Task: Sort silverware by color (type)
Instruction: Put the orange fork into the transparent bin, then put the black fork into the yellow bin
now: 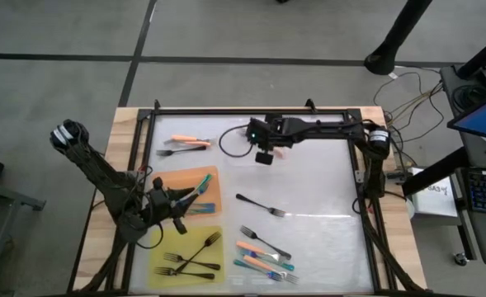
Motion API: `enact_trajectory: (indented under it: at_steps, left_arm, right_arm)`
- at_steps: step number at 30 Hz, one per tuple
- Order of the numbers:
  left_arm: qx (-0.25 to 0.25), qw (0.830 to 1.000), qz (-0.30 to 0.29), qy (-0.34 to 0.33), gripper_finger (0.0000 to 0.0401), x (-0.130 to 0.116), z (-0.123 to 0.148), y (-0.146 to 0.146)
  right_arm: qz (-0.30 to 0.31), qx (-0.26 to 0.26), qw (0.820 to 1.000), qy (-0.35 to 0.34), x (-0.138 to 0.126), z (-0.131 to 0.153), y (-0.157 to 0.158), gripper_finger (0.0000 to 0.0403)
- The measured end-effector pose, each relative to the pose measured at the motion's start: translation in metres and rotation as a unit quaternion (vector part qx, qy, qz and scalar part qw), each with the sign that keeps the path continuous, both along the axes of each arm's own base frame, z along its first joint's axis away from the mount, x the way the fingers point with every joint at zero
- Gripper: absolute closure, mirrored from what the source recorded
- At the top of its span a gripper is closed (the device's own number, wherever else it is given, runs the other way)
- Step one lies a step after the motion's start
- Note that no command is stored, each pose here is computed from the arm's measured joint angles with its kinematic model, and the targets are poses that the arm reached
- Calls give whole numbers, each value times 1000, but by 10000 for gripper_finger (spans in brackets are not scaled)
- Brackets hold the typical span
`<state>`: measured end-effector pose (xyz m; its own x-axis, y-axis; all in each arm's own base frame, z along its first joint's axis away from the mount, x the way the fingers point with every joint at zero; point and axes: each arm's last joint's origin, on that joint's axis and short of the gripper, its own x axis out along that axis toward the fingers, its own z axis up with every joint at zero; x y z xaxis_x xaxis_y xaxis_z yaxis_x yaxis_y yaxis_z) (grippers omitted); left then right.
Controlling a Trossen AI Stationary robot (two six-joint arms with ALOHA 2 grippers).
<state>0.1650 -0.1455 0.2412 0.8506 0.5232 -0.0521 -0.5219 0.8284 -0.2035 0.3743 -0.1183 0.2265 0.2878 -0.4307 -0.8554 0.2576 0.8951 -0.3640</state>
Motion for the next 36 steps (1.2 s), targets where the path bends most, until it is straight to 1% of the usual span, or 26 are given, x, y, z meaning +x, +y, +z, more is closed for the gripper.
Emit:
enact_trajectory:
  at_steps: [4,7,9,10,12,14,15,16,17,20,23,26,28,30,32,36]
  left_arm:
    - [-2,1000,-7,1,317,0,0,0]
    - [-2,1000,-9,2,317,0,0,0]
    - [-2,1000,-9,2,317,0,0,0]
    - [-2,1000,-9,2,317,0,0,0]
    - [-5,1000,-18,4,317,1,0,-1]
    - [-10,999,-40,8,317,1,0,-2]
    - [-13,999,-48,8,317,1,0,-3]
    - [-16,998,-54,8,317,2,0,-3]
    - [-20,998,-59,7,317,2,0,-4]
    - [-29,997,-67,2,317,2,1,-4]
    - [-38,995,-88,2,317,3,2,-6]
    - [-42,994,-98,2,317,3,2,-7]
    - [-44,994,-99,1,317,3,2,-7]
    - [-49,994,-99,-5,317,4,4,-7]
    - [-56,993,-102,-12,317,4,5,-7]
    - [-72,987,-140,-22,317,5,9,-10]
  right_arm:
    - [-13,9,1000,-2,-1,-1,-4,299]
    - [-13,15,1000,8,-2,0,2,292]
    - [-27,32,999,10,-3,6,10,291]
    - [-32,53,998,13,-4,9,15,292]
    - [-35,120,992,22,-6,13,29,294]
    - [-15,200,979,21,-5,11,46,297]
    - [2,231,973,23,-4,9,57,298]
    - [16,253,967,30,-3,5,68,299]
    - [28,263,964,37,-1,2,80,299]
    - [49,268,960,60,-1,-6,115,299]
    - [66,269,958,69,-1,-11,147,296]
    - [54,252,965,41,4,-13,170,297]
    - [24,232,972,15,7,-15,179,300]
    - [-1,229,974,2,11,-20,183,304]
    - [-20,232,972,7,12,-27,184,307]
    - [-33,228,973,31,15,-46,184,313]
